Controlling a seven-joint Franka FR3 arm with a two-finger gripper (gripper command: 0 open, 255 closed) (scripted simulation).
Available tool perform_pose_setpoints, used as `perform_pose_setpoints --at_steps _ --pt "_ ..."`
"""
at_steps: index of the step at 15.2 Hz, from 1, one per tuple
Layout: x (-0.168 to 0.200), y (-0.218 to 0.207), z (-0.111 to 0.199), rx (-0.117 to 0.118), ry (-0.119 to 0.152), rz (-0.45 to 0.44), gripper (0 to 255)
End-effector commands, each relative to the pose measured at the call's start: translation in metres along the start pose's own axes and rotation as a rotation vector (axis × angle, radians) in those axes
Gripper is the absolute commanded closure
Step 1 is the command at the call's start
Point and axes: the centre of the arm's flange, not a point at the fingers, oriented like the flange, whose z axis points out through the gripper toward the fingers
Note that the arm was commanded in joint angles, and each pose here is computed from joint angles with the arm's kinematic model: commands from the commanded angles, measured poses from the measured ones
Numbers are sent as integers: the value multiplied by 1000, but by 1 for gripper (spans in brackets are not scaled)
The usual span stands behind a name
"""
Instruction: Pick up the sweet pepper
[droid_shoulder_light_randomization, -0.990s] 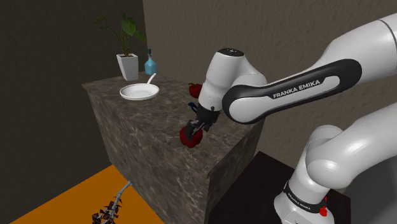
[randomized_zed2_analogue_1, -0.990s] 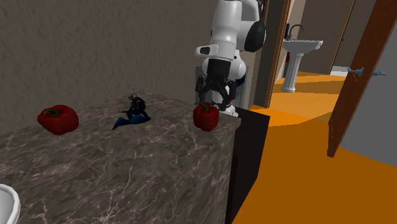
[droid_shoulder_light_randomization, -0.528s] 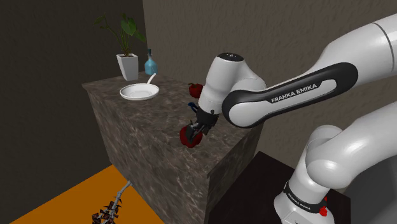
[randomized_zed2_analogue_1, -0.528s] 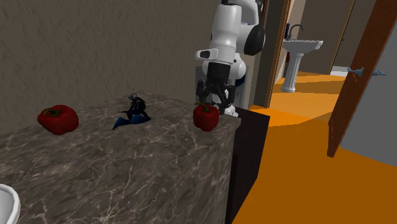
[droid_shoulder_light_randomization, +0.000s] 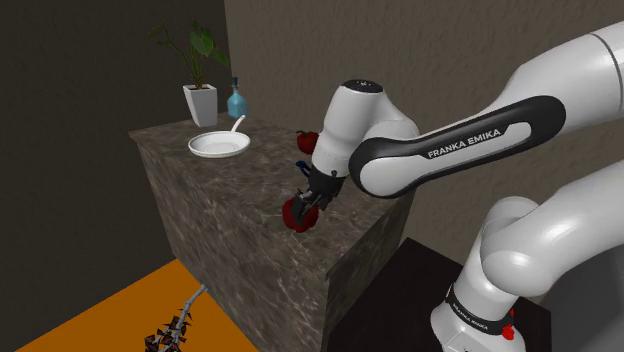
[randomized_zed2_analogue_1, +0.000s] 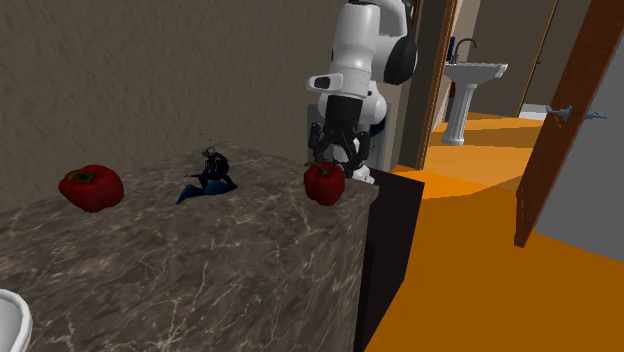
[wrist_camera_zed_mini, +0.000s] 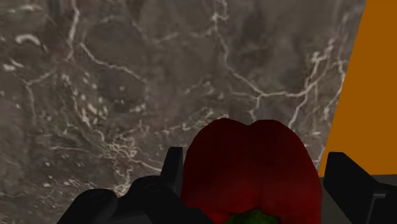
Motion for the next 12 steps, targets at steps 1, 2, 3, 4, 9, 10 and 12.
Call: perform_pose_setpoints --at_steps 1,2,3,4,9,10,12 --pt "2 0 -9 0 -1 0 255" --pt "4 0 -14 0 -1 0 255" --pt "5 0 -19 0 -1 0 255" --pt "6 0 -24 0 -1 0 255" --pt "14 -1 -49 0 -1 0 255" --pt "15 -1 -54 0 -1 0 255" --pt "18 -2 -64 0 -1 0 255"
